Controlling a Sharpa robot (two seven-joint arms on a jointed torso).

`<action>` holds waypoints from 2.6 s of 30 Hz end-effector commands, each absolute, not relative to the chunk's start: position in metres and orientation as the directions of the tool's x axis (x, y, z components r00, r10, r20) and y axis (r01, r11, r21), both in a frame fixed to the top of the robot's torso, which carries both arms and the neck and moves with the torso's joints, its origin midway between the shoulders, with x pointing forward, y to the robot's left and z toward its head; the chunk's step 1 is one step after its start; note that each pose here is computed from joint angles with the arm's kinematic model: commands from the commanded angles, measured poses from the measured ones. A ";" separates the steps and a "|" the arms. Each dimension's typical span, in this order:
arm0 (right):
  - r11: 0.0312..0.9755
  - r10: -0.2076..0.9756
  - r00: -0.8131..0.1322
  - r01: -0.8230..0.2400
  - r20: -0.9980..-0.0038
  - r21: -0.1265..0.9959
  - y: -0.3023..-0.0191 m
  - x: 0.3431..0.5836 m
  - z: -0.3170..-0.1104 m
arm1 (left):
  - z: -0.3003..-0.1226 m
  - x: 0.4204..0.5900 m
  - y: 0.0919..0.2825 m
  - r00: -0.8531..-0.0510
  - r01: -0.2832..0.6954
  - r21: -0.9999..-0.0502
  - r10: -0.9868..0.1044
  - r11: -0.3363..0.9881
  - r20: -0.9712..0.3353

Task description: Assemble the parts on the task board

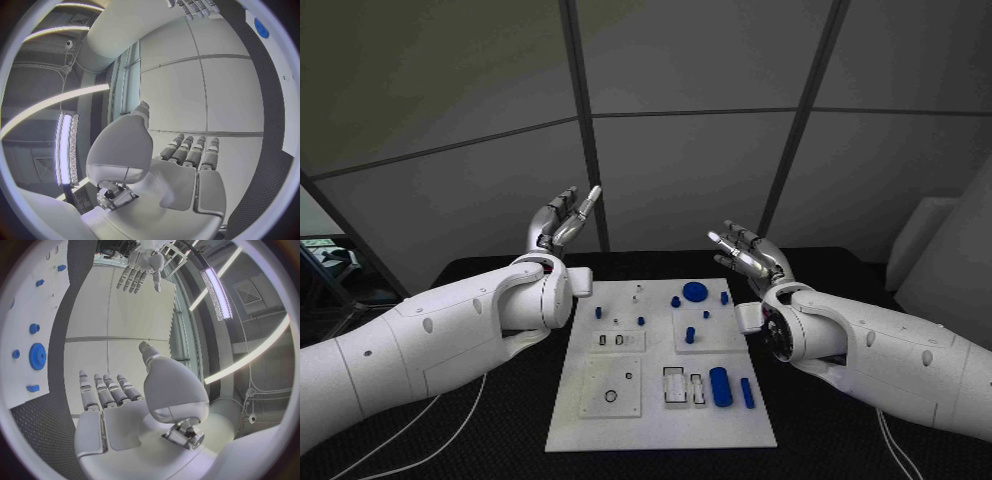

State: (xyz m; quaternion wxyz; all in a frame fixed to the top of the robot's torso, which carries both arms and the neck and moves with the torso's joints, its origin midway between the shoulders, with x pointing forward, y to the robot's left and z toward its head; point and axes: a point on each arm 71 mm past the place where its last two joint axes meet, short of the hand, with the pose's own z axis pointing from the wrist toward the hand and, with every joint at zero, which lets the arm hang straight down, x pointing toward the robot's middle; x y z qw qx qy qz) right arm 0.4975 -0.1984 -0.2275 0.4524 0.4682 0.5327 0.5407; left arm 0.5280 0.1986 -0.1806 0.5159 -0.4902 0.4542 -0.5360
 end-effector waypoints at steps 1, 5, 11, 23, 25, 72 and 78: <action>0.024 0.947 -0.322 0.021 -0.016 0.999 -0.188 0.498 -0.229 | -0.177 0.529 0.195 -0.036 0.136 -0.987 -0.996 -0.082 0.078; 0.034 0.939 -0.344 0.024 -0.023 0.999 -0.188 0.500 -0.230 | -0.177 0.529 0.195 -0.036 0.136 -0.987 -0.996 -0.082 0.078; 0.357 0.865 -0.263 -0.278 -0.428 0.892 -0.209 0.508 -0.214 | -0.177 0.527 0.208 -0.044 0.131 -0.988 -0.996 -0.085 0.080; 0.627 0.622 -0.228 -0.427 -0.749 0.651 -0.211 0.527 -0.183 | -0.169 0.510 0.215 -0.170 0.122 -0.986 -0.981 -0.114 0.092; 0.653 0.592 -0.214 -0.438 -0.777 0.618 -0.211 0.530 -0.175 | -0.167 0.506 0.217 -0.184 0.121 -0.986 -0.978 -0.118 0.095; 0.869 -0.024 -0.067 -0.494 -0.997 0.012 -0.159 0.529 -0.147 | -0.150 0.469 0.208 -0.293 0.099 -0.982 -0.948 -0.164 0.128; 0.866 -0.020 -0.063 -0.499 -0.998 0.014 -0.156 0.531 -0.148 | -0.150 0.469 0.209 -0.292 0.098 -0.982 -0.948 -0.163 0.128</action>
